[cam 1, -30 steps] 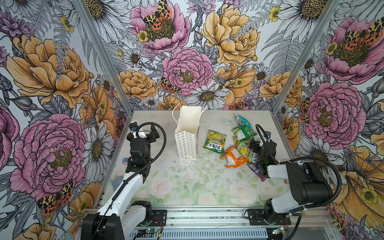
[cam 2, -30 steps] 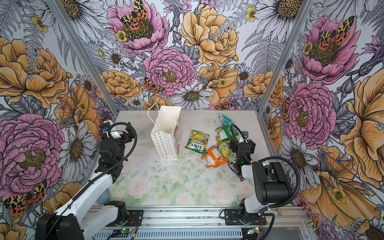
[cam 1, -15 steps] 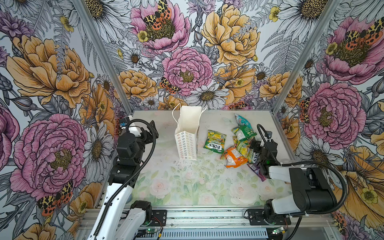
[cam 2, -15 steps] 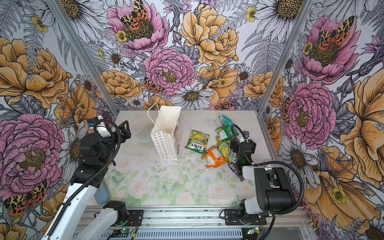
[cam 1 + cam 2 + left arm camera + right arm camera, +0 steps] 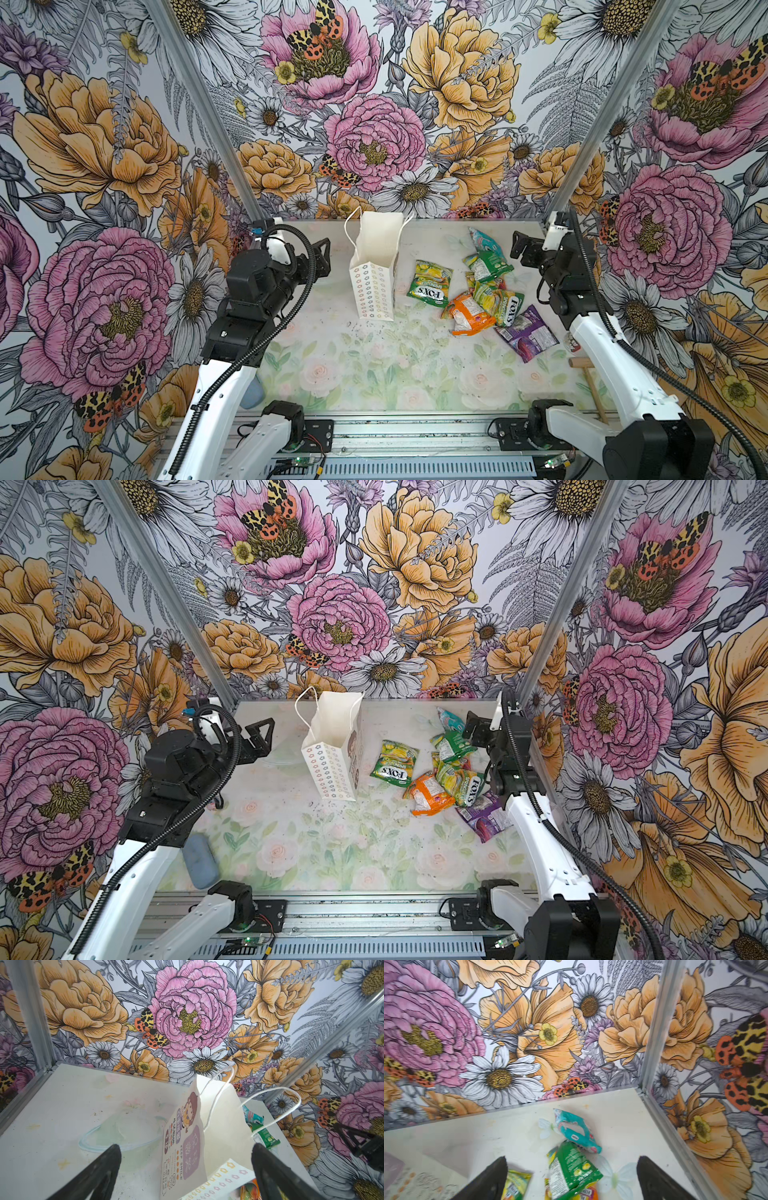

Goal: Place the snacks into the paper bag
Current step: 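Move the left gripper to the bag rim while the right gripper rises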

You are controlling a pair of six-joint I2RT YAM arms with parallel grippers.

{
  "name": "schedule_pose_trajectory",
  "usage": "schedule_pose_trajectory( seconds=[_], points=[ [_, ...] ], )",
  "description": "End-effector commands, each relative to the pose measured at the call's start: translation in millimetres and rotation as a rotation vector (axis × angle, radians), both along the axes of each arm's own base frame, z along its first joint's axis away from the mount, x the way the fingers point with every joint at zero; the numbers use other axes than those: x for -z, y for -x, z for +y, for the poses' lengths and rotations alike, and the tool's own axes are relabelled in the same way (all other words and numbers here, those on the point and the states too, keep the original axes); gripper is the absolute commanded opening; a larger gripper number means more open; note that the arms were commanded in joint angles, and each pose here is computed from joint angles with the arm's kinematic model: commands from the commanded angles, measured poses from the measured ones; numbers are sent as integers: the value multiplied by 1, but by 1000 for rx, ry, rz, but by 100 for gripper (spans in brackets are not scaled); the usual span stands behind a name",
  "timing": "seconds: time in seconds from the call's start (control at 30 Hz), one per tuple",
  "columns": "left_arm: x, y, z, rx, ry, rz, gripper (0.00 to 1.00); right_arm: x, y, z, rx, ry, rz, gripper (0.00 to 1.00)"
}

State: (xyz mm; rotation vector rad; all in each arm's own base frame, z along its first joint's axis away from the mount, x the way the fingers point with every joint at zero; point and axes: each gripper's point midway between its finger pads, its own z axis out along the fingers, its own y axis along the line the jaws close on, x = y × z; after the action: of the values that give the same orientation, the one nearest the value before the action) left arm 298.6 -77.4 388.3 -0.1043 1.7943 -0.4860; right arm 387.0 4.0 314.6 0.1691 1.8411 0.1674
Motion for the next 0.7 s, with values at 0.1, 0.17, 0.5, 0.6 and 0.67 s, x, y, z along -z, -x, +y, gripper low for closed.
schedule_pose_trajectory(
  seconds=[0.1,0.17,0.5,0.6,0.67],
  points=[
    [20,-5,-38,137,-53,88,99,-6,22,51,-211,-282,198,96],
    [29,-11,-43,139,-72,111,99,-8,23,56,-226,-301,211,95],
    [57,-43,-51,103,-111,218,99,12,26,54,-200,-300,260,94],
    [61,-52,-55,107,-121,246,99,16,27,55,-201,-305,269,94],
    [64,-58,-56,101,-129,264,99,17,27,55,-200,-305,273,94]
  ],
)
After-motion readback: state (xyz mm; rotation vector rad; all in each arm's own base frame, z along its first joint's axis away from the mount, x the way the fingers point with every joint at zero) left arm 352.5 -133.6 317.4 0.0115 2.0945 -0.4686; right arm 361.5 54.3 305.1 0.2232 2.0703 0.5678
